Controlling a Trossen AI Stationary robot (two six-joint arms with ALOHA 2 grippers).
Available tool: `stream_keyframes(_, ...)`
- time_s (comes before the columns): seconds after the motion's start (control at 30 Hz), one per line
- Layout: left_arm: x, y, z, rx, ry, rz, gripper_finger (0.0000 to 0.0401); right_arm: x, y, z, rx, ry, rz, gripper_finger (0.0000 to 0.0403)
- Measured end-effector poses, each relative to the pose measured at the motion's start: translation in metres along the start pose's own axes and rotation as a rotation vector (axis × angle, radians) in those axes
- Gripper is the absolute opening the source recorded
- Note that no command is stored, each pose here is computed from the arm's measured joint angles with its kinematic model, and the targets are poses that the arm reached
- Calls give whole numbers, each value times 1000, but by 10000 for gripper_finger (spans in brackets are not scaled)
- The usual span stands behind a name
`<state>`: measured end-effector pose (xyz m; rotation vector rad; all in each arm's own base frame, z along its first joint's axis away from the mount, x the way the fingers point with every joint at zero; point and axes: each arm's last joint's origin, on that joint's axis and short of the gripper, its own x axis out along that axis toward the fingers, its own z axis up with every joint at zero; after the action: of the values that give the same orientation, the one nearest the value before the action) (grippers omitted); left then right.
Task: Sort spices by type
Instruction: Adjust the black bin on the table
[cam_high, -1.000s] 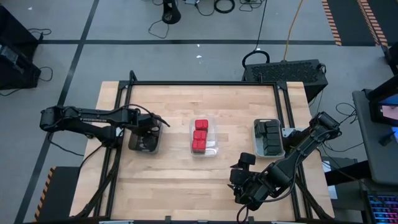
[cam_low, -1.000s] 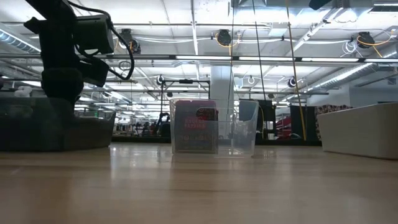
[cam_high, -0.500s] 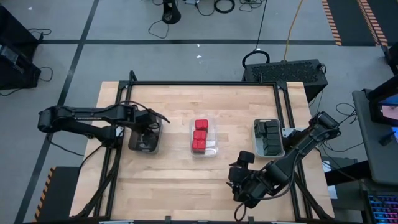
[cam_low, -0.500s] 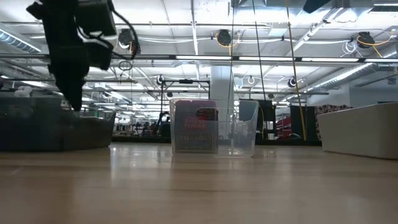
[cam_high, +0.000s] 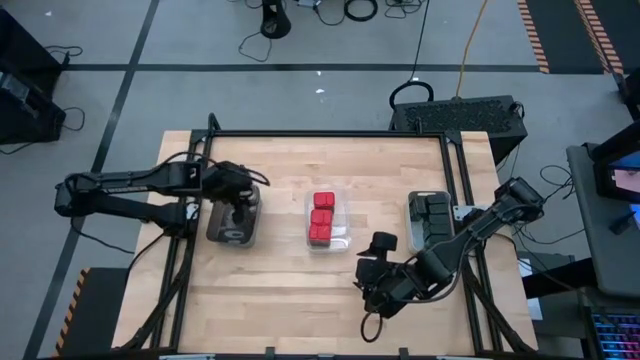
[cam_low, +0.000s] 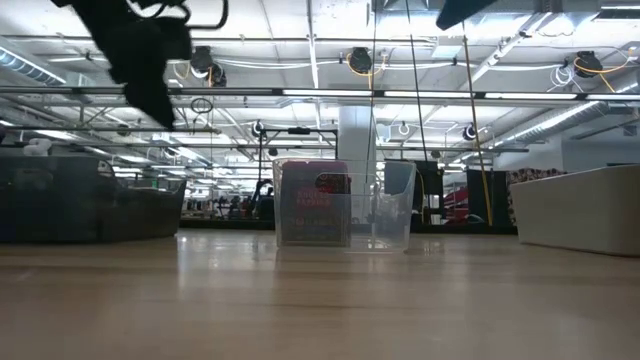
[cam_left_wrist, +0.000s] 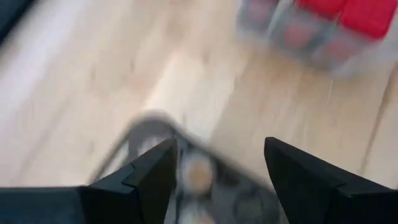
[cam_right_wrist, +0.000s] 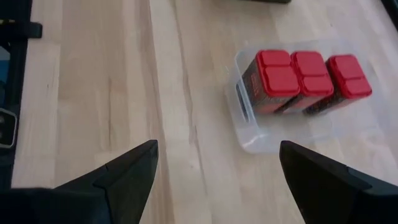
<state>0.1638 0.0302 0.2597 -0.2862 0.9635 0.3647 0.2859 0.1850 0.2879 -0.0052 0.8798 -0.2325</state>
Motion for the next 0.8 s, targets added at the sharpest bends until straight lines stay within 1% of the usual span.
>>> stream_keyframes(0.1, 6, -4, 11, 47, -96, -24, 247, 3, -3, 5, -9, -16, 2, 318)
stream_keyframes(0.23, 26, -9, 20, 136, -81, -46, 247, 5, -5, 8, -17, -26, 5, 318)
stream_keyframes(0.37, 53, -13, 25, 215, -7, -34, 247, 6, -6, 9, -24, -23, 3, 318)
stream_keyframes(0.53, 83, -15, 22, 289, 121, -31, 247, 6, -6, 9, -23, -23, 2, 318)
stream_keyframes(0.67, 97, -15, 19, 323, 183, -24, 247, 6, -6, 9, -23, -23, 3, 318)
stream_keyframes(0.8, 105, -14, 16, 380, 231, 17, 247, 6, -6, 9, -21, -23, 2, 318)
